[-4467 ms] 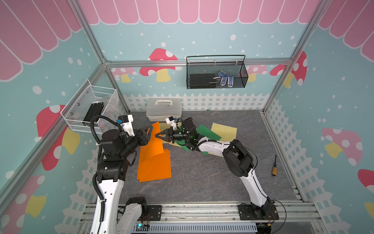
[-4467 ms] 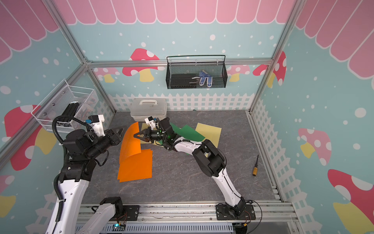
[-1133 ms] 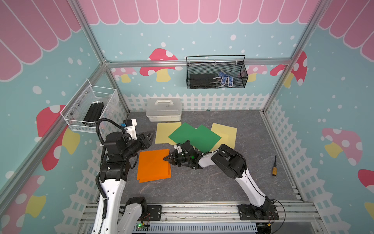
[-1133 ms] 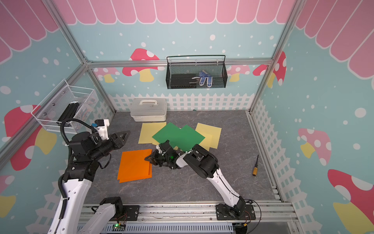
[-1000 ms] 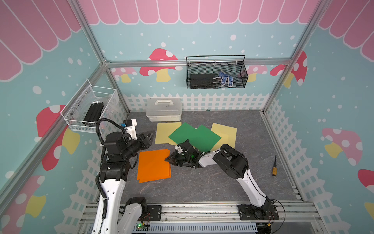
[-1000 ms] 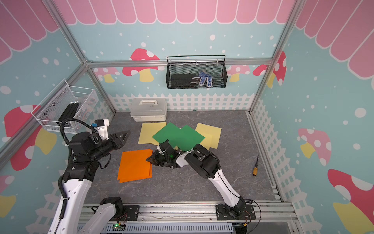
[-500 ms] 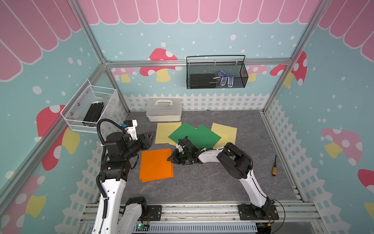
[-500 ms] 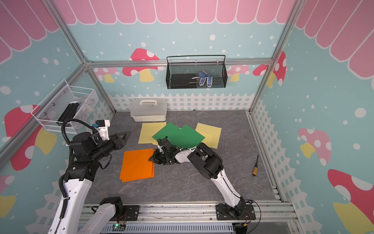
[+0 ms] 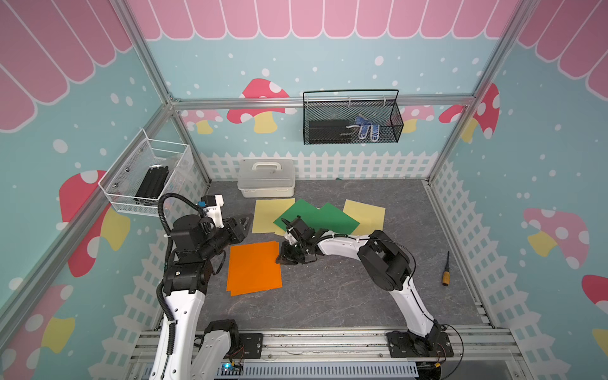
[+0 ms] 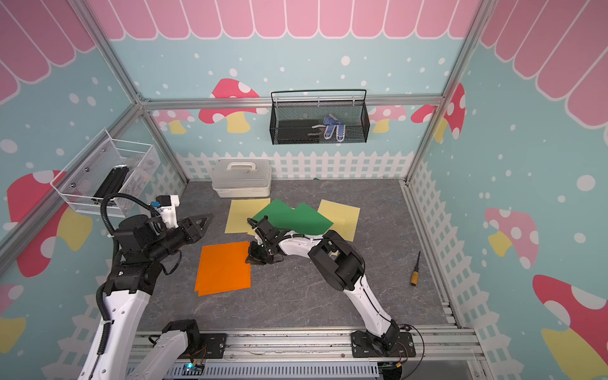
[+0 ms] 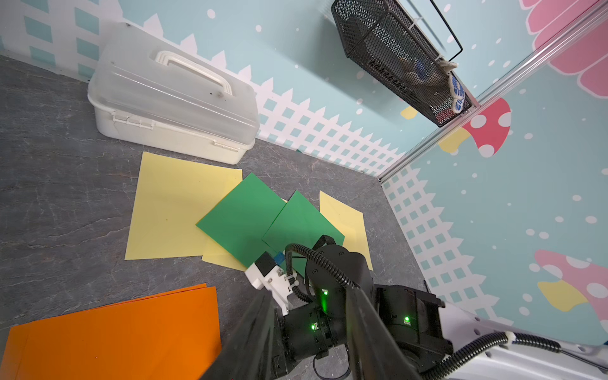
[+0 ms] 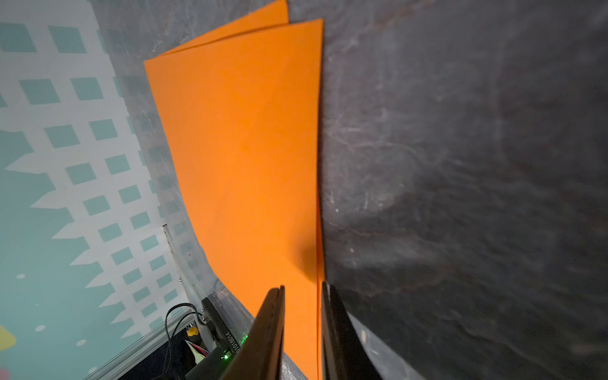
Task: Sort the scattered colored papers by color
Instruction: Place the colored paper, then pick up the colored paper from the center of the board.
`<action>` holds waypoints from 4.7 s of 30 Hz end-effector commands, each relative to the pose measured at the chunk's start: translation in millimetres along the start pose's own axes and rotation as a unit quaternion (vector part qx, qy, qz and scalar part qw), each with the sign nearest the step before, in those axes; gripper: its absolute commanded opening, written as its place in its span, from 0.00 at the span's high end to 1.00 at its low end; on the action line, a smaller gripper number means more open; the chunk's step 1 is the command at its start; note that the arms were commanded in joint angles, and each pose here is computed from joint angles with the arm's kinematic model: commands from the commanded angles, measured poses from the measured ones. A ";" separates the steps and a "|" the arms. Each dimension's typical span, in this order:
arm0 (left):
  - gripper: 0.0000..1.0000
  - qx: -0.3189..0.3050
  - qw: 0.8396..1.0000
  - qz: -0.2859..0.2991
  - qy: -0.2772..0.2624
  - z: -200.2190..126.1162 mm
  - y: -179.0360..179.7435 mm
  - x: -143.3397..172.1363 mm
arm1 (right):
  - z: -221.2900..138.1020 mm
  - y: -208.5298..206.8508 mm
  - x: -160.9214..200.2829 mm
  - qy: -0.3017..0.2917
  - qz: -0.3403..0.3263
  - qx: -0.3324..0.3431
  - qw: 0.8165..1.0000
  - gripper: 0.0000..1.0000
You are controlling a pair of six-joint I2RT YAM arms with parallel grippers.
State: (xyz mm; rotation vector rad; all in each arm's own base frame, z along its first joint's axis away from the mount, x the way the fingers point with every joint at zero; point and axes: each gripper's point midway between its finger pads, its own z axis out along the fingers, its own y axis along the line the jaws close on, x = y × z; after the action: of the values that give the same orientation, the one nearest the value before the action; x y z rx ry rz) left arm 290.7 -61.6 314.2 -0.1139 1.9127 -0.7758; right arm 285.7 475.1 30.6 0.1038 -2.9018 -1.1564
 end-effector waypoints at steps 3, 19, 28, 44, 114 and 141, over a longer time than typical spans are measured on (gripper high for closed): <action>0.60 0.005 1.000 0.013 -0.001 -1.6 -0.5 1.4 | -12.2 -14.0 -0.8 -0.008 -0.008 0.055 0.998 0.78; 0.58 0.004 1.000 0.011 0.000 -0.7 1.0 2.0 | -0.8 -26.1 7.7 0.022 -0.022 0.071 0.997 0.81; 0.47 0.002 1.000 0.008 0.001 -0.1 2.6 2.9 | 13.9 -14.0 11.3 0.038 -0.021 0.044 0.998 0.81; 0.41 -0.001 1.000 0.007 0.007 2.5 5.4 5.1 | 27.4 1.6 11.3 0.044 -0.022 0.024 0.998 0.81; 0.37 -0.020 0.954 0.026 0.299 333.3 7.0 136.1 | -225.6 -180.3 -113.8 -0.260 0.158 -0.055 0.951 0.41; 0.37 -0.014 0.938 -0.010 0.345 340.6 21.1 201.6 | -205.4 -200.9 -94.8 -0.242 0.202 -0.088 0.945 0.42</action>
State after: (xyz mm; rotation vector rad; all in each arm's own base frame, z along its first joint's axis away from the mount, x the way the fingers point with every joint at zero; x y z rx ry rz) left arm 493.7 -281.1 71.4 0.1537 2.5525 -0.8586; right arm 399.6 197.5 45.8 -0.8261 -2.9649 -1.5036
